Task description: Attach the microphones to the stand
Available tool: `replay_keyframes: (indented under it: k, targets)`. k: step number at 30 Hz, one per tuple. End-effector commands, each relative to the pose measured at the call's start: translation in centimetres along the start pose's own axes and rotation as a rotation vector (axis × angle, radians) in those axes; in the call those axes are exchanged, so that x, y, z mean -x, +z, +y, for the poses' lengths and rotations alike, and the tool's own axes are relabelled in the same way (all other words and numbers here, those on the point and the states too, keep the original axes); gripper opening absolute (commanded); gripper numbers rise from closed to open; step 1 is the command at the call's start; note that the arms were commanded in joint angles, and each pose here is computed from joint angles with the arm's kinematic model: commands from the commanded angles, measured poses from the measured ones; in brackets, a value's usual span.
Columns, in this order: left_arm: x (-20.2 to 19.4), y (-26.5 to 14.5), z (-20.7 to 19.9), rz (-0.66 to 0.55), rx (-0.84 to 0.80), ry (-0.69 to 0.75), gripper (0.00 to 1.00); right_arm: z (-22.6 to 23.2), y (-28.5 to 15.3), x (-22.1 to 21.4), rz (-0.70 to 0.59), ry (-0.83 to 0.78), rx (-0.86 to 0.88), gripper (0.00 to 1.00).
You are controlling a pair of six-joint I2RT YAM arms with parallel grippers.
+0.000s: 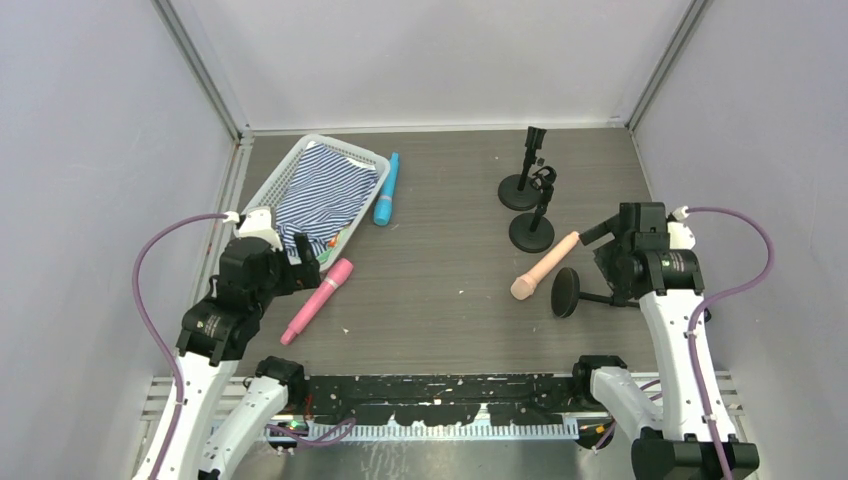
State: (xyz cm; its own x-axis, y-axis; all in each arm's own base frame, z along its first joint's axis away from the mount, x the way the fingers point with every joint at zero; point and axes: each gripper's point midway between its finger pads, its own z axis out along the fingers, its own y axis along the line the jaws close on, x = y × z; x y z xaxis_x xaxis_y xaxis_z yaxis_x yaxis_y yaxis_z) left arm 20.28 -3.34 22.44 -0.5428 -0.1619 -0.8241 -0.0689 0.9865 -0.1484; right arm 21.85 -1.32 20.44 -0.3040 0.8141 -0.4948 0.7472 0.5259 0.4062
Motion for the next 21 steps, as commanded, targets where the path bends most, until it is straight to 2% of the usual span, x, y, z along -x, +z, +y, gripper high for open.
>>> replay_keyframes:
  k: [1, 8, 14, 21]
  targets:
    - [0.4, 0.0, 0.0, -0.022, -0.004, 0.000, 1.00, -1.3, 1.8, 0.5, -0.055, 0.142, -0.099, 1.00]
    - [0.3, 0.0, 0.0, -0.015, -0.006, 0.005, 1.00, -1.8, 4.1, 0.2, -0.065, 0.323, -0.129, 1.00]
    - [0.1, 0.3, -0.1, 0.001, -0.008, 0.011, 1.00, -2.9, 6.2, -0.3, -0.001, 0.437, -0.160, 1.00]
    - [0.0, 0.4, 0.0, 0.003, -0.001, 0.011, 1.00, -6.2, 7.6, -0.9, 0.010, 0.528, -0.222, 1.00]
